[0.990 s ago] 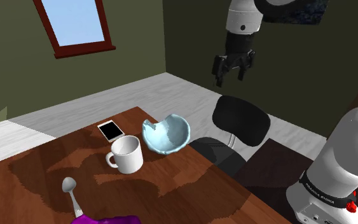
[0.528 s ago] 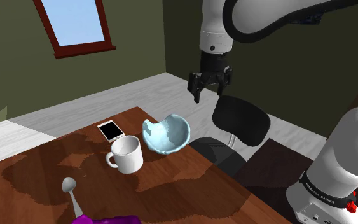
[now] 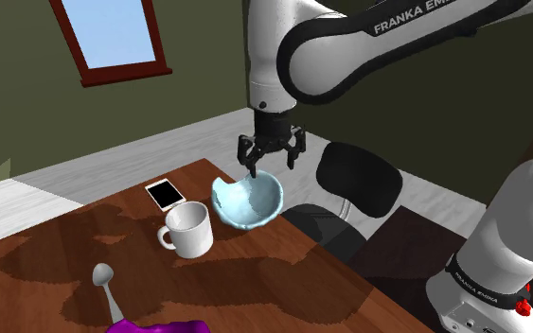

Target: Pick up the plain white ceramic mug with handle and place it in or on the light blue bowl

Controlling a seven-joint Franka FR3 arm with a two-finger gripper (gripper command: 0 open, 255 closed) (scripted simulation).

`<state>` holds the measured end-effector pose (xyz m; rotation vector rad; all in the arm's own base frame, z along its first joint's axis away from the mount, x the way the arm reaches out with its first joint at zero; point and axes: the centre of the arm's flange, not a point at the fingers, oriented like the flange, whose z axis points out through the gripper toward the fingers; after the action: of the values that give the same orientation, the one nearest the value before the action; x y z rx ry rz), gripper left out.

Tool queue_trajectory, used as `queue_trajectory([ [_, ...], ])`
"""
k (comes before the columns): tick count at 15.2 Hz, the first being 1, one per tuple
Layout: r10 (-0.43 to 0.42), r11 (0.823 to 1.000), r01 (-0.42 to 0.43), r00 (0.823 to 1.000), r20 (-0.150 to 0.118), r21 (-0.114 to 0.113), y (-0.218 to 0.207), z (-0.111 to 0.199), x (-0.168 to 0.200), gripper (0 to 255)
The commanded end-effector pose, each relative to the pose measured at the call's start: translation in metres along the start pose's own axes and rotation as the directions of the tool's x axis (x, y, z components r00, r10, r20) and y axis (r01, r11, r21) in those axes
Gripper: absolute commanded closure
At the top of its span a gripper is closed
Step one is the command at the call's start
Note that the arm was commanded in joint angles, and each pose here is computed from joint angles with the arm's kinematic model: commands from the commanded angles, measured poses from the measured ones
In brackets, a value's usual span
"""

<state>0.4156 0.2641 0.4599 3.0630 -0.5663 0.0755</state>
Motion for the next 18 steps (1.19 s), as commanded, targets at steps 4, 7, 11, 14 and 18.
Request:
queue_trajectory([
  [4, 0.045, 0.999, -0.045, 0.999, 0.011, 0.008, -0.059, 0.029, 0.003, 0],
  [7, 0.07, 0.997, -0.07, 0.997, 0.017, 0.011, -0.093, 0.047, 0.007, 0],
  [11, 0.103, 0.994, -0.104, 0.994, 0.025, 0.016, -0.139, 0.07, 0.013, 0],
  [14, 0.119, 0.993, -0.12, 0.992, 0.029, 0.018, -0.161, 0.087, 0.017, 0],
  [18, 0.119, 0.993, -0.12, 0.992, 0.029, 0.018, -0.161, 0.108, 0.016, 0],
])
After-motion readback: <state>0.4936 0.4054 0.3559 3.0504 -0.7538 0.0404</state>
